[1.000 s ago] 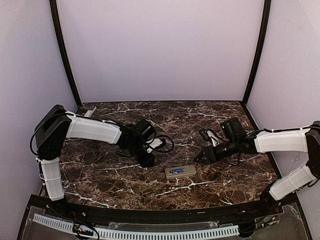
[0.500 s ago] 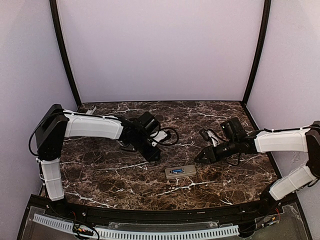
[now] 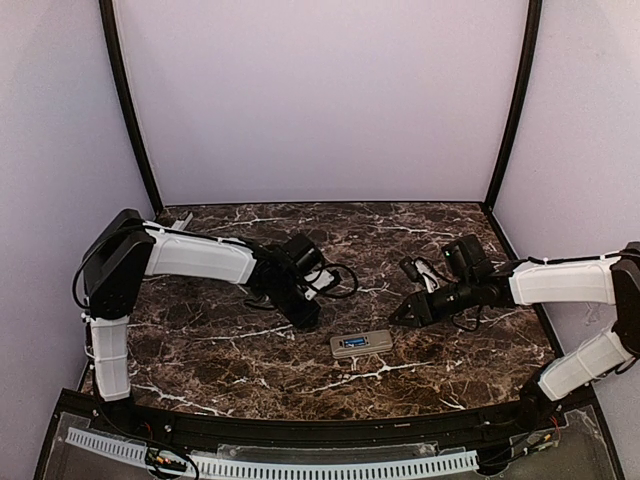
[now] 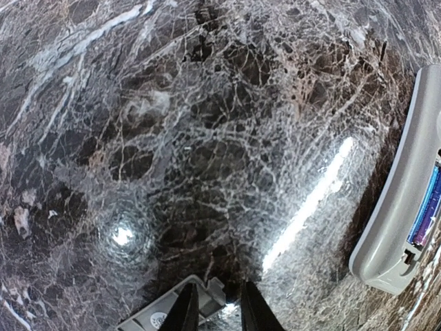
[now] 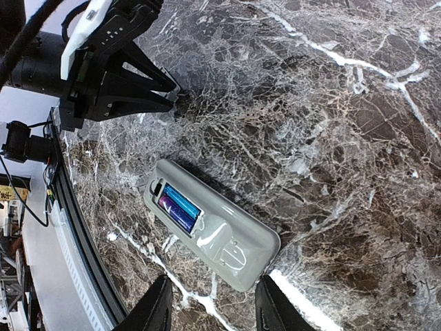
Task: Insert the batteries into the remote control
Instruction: Pick up the battery cover from the center of the board.
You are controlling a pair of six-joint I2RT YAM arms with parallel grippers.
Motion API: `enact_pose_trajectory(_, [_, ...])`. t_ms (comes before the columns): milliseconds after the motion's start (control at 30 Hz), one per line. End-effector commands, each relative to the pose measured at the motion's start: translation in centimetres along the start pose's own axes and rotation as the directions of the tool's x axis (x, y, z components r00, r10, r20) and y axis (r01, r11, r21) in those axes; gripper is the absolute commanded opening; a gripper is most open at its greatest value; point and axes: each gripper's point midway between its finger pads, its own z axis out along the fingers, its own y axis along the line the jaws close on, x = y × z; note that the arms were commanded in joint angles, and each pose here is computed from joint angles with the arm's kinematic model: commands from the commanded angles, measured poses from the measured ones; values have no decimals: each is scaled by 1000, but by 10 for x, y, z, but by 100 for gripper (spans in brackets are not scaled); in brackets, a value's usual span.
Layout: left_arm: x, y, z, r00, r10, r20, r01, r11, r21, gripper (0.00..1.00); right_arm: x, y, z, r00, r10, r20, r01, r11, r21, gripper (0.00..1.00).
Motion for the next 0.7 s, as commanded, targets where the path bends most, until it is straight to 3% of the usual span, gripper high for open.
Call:
enact_pose_trajectory(0, [2, -2, 3, 1000, -9, -12, 9, 1000, -6, 21, -1, -3, -1, 1000, -9, 6, 8, 1000, 8, 40])
enact_pose_trajectory(400, [2, -7, -3, 1000, -13, -18, 13, 1000, 5, 2, -6, -2, -2, 999, -50, 16, 49, 999, 12, 40])
enact_pose_trajectory(667, [-34, -26, -53, 992, -42, 116, 31, 995, 100, 0, -49, 17, -28, 955, -245, 165, 238, 969, 63, 44])
